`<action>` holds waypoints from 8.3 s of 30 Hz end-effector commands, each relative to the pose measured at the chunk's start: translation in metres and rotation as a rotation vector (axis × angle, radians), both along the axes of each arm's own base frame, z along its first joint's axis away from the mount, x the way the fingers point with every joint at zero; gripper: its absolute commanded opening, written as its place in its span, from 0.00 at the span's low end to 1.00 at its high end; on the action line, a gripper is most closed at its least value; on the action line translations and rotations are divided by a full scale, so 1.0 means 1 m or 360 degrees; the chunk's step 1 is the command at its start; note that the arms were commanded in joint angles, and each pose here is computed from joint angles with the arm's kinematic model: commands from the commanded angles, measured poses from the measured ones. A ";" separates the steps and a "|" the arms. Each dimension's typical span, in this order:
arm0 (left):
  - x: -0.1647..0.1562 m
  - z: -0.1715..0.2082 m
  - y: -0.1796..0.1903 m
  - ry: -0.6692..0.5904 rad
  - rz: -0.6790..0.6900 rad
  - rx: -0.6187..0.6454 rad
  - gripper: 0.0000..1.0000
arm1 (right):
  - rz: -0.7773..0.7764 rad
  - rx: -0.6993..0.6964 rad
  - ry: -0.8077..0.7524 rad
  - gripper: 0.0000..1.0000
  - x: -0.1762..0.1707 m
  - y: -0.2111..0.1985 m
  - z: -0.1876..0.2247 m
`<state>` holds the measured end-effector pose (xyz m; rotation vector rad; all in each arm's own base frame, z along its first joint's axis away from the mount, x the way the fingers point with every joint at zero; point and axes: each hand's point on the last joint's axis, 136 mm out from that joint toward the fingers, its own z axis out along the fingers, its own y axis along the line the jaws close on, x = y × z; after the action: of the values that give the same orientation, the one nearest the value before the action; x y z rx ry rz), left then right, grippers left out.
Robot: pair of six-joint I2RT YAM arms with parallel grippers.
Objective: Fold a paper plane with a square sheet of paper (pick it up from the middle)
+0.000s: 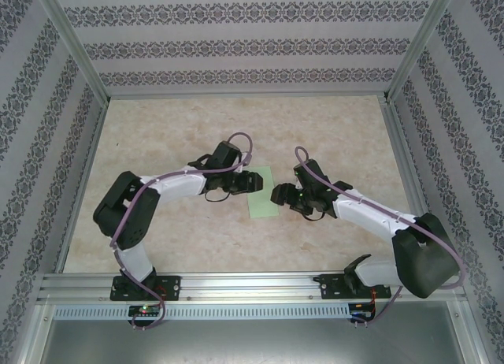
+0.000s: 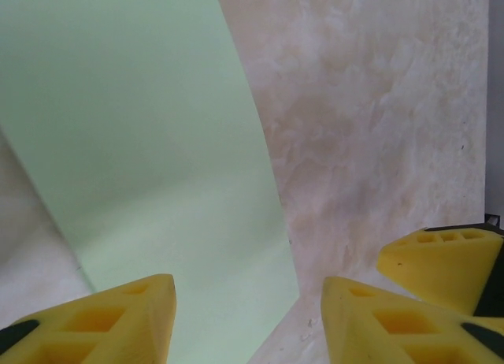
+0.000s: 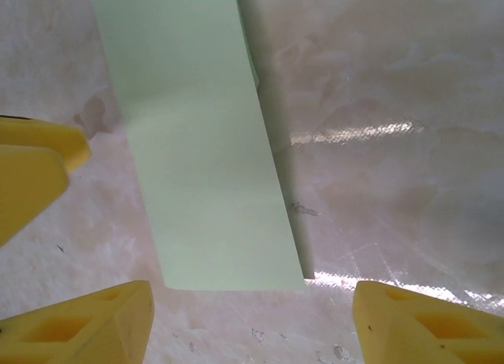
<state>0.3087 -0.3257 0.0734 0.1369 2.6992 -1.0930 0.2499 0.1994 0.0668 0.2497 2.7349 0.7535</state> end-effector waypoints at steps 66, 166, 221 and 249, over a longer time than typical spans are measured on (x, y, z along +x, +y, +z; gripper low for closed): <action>-0.001 -0.067 0.028 0.0162 0.0125 0.0297 0.46 | -0.0010 0.0654 -0.0005 0.48 0.017 0.035 -0.007; 0.037 -0.048 0.040 0.0023 0.0159 0.0363 0.14 | 0.0014 0.0449 0.0252 0.00 0.039 0.084 -0.027; 0.028 -0.061 0.040 0.0090 0.0105 0.0391 0.11 | 0.0096 0.0412 0.0309 0.00 0.044 0.093 -0.047; 0.028 -0.060 0.039 0.0093 0.0099 0.0380 0.11 | 0.0106 0.0378 0.0317 0.00 0.043 0.090 -0.054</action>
<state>0.3396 -0.2871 0.0201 0.0368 2.8205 -0.7654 0.2892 0.2844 0.0143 0.3493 2.8597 1.1349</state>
